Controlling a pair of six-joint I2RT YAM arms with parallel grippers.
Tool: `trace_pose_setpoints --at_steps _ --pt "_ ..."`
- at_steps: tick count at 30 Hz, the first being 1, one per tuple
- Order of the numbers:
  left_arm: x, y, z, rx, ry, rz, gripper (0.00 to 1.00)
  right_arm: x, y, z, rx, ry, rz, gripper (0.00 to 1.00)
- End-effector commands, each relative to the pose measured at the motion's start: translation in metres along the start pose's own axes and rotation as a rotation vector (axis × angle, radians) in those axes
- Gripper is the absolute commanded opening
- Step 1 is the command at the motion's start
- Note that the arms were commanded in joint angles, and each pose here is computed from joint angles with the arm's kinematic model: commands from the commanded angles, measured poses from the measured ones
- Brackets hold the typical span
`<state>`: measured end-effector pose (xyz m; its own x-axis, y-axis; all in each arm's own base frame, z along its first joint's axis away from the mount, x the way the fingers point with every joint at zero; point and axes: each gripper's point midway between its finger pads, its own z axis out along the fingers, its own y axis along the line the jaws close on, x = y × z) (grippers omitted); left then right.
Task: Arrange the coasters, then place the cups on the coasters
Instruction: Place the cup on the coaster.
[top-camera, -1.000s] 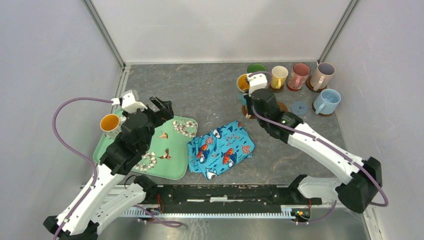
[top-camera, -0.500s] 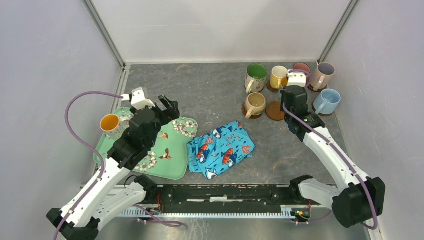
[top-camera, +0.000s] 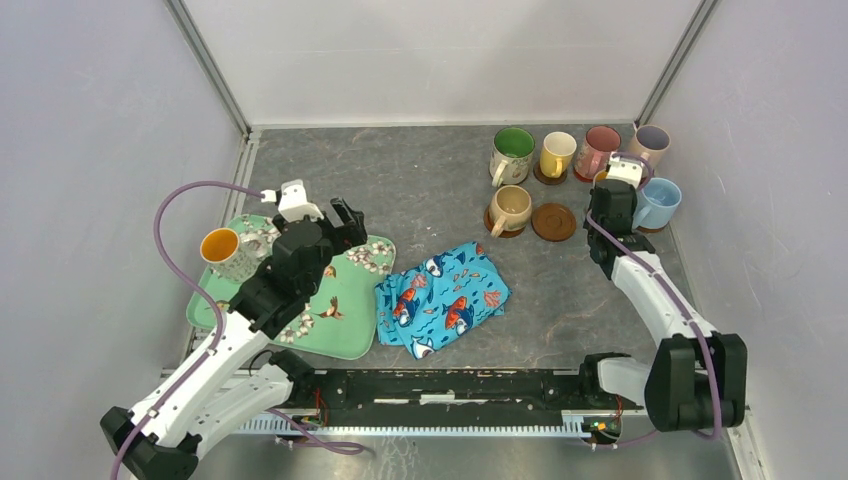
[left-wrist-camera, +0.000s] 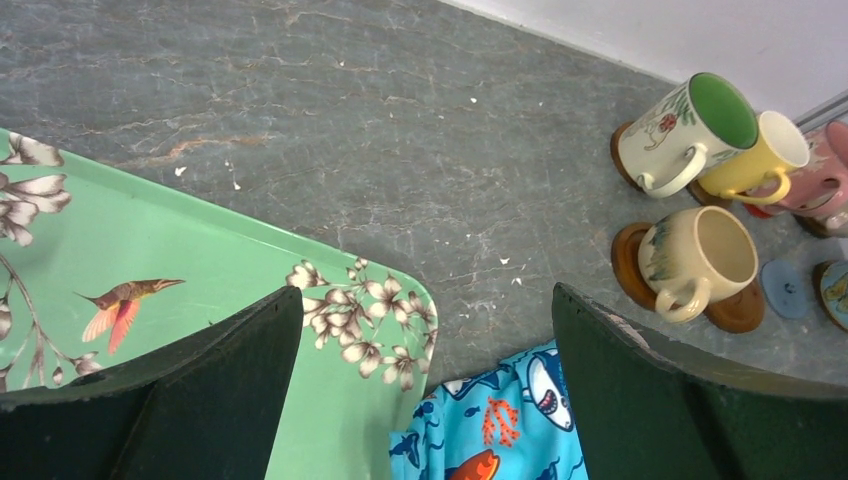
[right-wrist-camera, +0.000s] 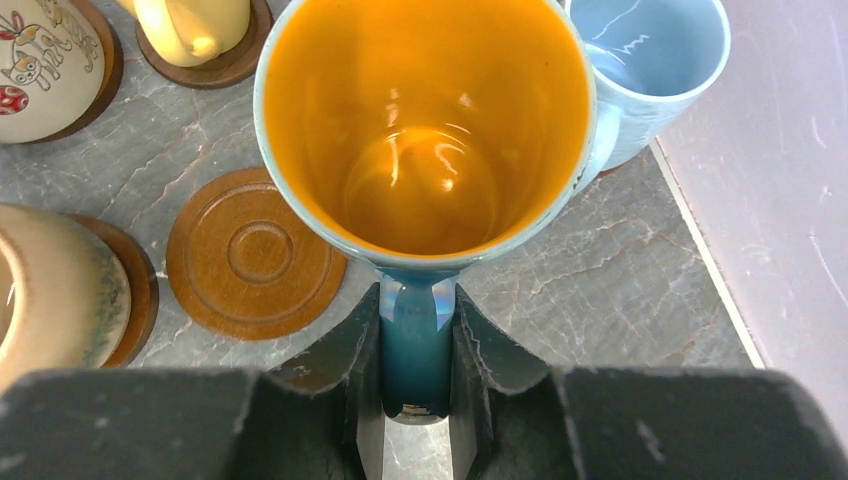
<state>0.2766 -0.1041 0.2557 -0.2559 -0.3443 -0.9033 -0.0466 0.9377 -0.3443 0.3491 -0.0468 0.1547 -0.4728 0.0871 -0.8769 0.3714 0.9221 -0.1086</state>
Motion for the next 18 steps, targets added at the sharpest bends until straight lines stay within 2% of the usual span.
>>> trace_pose_setpoints --at_steps 1,18 --pt "-0.004 -0.005 0.003 0.034 -0.033 0.054 1.00 -0.062 0.004 0.010 -0.017 -0.232 0.147 0.00" --pt "-0.001 -0.003 0.004 0.034 -0.033 0.073 1.00 -0.045 -0.008 0.052 0.024 -0.183 0.169 0.00"
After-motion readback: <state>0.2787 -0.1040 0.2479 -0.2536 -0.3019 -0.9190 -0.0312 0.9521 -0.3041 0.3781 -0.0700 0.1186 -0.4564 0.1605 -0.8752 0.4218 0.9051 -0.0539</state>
